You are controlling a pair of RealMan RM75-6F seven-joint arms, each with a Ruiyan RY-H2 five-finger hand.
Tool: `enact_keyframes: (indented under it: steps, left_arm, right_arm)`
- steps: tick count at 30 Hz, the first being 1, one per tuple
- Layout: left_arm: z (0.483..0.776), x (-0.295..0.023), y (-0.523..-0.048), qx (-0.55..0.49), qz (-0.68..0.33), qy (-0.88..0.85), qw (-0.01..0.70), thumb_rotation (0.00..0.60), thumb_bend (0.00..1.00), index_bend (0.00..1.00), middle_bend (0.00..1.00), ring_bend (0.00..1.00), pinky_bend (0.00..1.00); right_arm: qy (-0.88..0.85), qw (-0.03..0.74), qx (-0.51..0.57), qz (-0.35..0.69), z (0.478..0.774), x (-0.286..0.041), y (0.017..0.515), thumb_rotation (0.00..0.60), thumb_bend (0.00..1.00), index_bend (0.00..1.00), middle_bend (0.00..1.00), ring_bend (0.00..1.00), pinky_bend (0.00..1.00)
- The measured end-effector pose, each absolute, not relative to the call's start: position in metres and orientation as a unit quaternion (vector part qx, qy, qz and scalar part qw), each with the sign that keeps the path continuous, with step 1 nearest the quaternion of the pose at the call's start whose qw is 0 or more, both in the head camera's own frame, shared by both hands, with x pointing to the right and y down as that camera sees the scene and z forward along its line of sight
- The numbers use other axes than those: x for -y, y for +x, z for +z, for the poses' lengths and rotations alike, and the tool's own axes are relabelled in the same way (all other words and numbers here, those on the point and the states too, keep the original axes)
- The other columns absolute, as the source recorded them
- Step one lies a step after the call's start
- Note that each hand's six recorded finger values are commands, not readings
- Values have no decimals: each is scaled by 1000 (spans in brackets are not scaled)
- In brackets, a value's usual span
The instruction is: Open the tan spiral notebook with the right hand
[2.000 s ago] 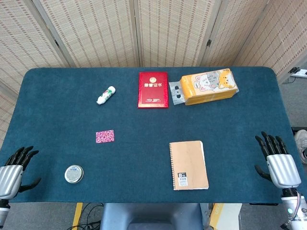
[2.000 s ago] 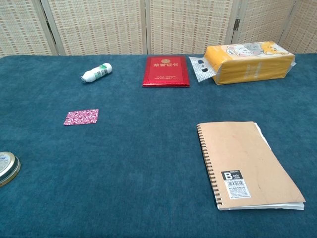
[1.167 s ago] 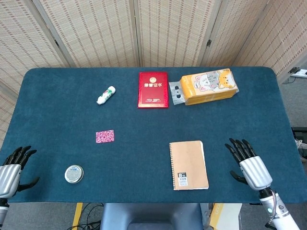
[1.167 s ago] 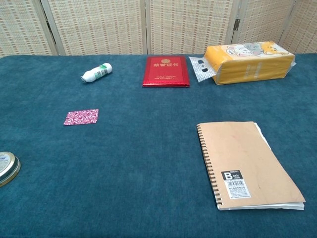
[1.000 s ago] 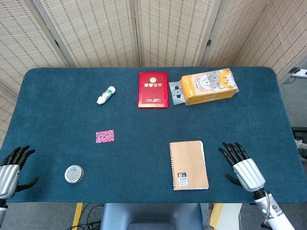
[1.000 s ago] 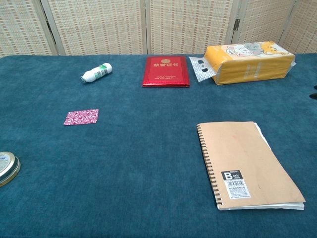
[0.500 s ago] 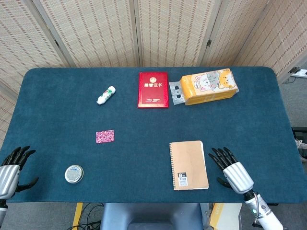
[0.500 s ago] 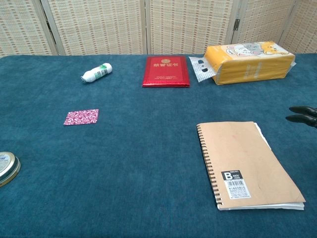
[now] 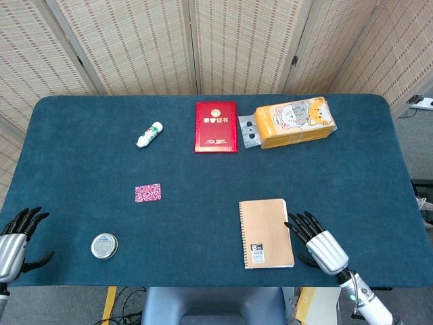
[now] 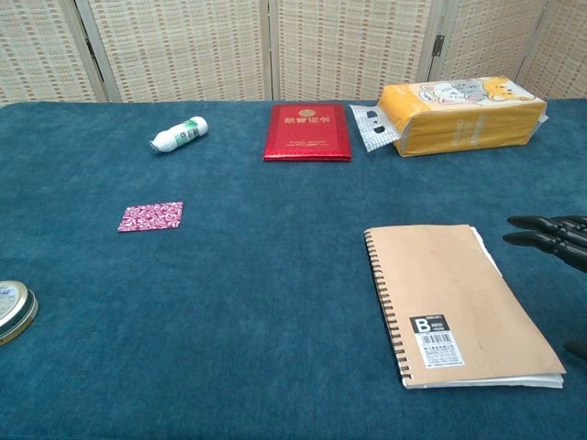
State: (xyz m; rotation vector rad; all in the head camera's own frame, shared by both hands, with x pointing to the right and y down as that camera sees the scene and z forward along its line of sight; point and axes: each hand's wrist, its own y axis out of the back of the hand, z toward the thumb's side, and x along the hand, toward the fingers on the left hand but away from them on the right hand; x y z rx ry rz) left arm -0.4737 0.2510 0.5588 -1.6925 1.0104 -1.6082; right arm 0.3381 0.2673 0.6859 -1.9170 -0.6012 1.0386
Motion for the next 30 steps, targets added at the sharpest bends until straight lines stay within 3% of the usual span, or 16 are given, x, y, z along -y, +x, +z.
enact_keyframes:
  steps: [30]
  left_arm:
    - [554, -250, -479, -390, -613, -614, 309, 600, 244, 189, 107, 34, 175]
  right_arm:
    - [-776, 418, 235, 411, 698, -265, 327, 600, 297, 0, 0, 0, 0]
